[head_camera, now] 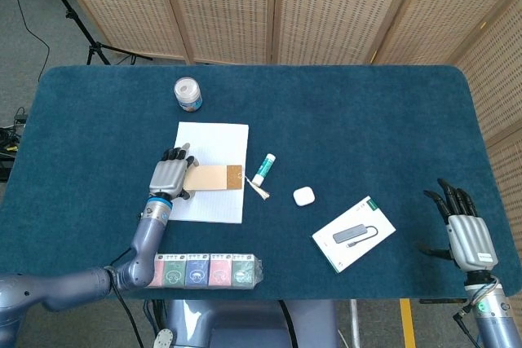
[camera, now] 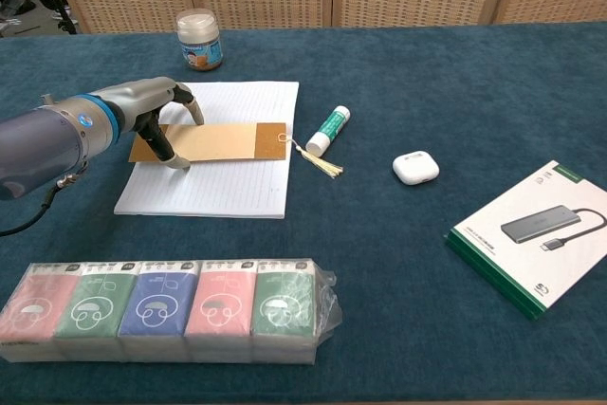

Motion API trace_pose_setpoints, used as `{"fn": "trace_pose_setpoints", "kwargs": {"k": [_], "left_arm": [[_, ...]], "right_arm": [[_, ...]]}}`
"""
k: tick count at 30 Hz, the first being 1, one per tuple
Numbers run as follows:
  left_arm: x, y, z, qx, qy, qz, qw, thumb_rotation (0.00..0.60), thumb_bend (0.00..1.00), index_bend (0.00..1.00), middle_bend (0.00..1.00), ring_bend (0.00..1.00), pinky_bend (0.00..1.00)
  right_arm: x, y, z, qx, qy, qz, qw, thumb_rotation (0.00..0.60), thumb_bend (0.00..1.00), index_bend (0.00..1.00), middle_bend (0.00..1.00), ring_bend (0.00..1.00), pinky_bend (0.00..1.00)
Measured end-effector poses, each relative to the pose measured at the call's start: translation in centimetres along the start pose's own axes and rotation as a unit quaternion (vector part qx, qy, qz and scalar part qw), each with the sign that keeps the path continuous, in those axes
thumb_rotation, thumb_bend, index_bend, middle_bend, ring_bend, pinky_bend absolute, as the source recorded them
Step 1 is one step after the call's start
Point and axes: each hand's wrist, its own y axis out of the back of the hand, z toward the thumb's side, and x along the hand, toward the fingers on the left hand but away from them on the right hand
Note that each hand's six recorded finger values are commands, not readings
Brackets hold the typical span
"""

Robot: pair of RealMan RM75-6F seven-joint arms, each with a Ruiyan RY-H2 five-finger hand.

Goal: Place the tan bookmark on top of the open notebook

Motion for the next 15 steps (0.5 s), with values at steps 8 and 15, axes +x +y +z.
{"fn": "trace_pose_setpoints", "kwargs": {"k": [8,15], "left_arm": [[-0.07,-0.28,0.1,0.002,0.0,-0.006,1.0,0.6,0.25,0.78,0.0,0.0,0.02],[-0.03,-0.49,0.03,0.001,0.005,-0.009,0.9999,0.6,0.24,0.76,0.0,0.0,0.02]], "right_arm": [[0.0,0.03,-0.03,-0.001,0.0,0.0,1.0,0.6,0.0,0.15,0.0,0.0,0.0],[-0.01,0.08,-0.07,-0.001,-0.001,0.0,1.0,0.6,0.0,0.15,0.0,0.0,0.0]]}}
